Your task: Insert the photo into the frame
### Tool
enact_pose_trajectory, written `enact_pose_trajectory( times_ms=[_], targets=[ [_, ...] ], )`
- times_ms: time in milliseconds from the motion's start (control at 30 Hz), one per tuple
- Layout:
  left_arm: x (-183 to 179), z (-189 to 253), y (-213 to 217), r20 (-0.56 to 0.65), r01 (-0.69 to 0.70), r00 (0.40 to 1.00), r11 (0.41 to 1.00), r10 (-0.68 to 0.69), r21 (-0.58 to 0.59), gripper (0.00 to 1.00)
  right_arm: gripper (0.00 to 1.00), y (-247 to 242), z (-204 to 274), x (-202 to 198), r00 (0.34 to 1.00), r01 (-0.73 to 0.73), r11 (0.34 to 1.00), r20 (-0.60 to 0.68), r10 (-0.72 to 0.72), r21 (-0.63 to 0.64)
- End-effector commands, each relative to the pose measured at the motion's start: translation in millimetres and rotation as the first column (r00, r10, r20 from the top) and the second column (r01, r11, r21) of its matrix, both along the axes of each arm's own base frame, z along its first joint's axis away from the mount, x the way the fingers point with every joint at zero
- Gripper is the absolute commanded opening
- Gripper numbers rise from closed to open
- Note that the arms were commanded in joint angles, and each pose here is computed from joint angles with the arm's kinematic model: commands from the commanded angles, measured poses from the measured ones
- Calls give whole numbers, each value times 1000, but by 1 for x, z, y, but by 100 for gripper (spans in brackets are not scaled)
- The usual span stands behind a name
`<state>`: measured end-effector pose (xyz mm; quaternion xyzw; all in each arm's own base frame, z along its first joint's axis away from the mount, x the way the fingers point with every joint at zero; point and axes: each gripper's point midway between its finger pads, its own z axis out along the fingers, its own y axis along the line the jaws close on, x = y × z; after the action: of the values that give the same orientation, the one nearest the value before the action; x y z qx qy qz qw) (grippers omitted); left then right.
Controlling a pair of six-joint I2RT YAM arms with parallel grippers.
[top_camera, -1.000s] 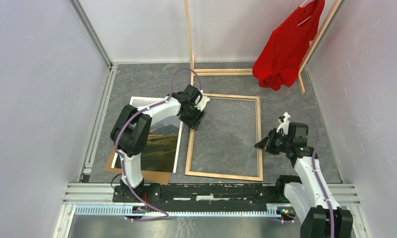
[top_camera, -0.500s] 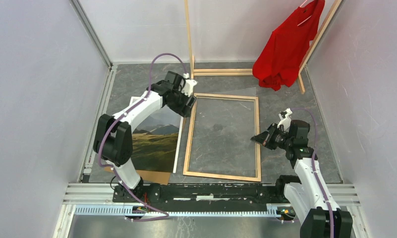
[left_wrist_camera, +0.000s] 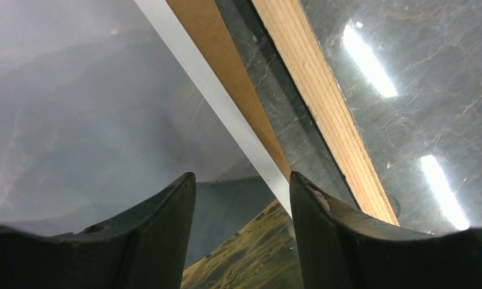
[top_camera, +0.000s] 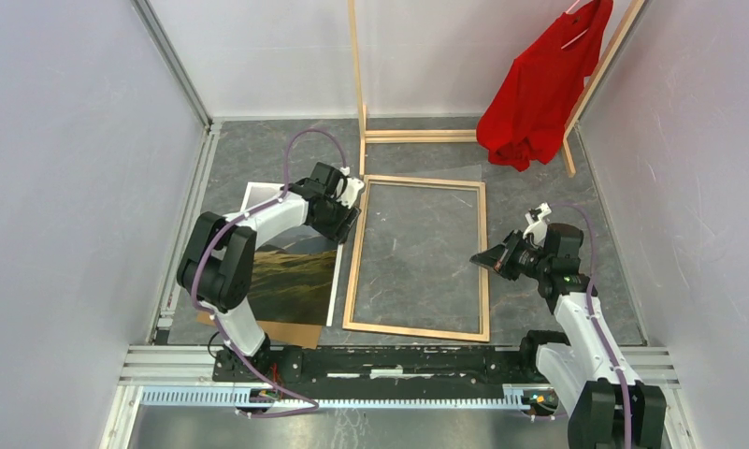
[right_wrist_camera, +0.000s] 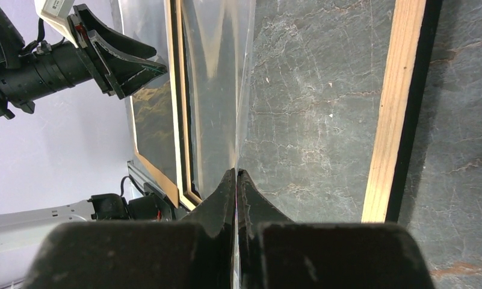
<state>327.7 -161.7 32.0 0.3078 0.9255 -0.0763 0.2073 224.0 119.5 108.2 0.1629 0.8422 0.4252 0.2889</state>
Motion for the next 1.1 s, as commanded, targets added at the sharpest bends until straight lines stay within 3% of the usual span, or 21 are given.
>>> enact_pose_trajectory(
  times_ms=[0, 467, 1067],
  targets=[
    [19, 10, -10, 106, 31, 994, 999, -29, -20, 65, 2, -2, 7, 2, 1000, 13, 1000, 20, -13, -6],
    [16, -5, -11, 104, 31, 994, 999, -34, 24, 65, 2, -4, 6, -1, 1000, 6, 1000, -8, -6, -20],
    [12, -4, -17, 66, 34, 997, 999, -33, -2, 63, 1, 26, 83, -2, 984, -114, 955, 161, 71, 272]
  ],
)
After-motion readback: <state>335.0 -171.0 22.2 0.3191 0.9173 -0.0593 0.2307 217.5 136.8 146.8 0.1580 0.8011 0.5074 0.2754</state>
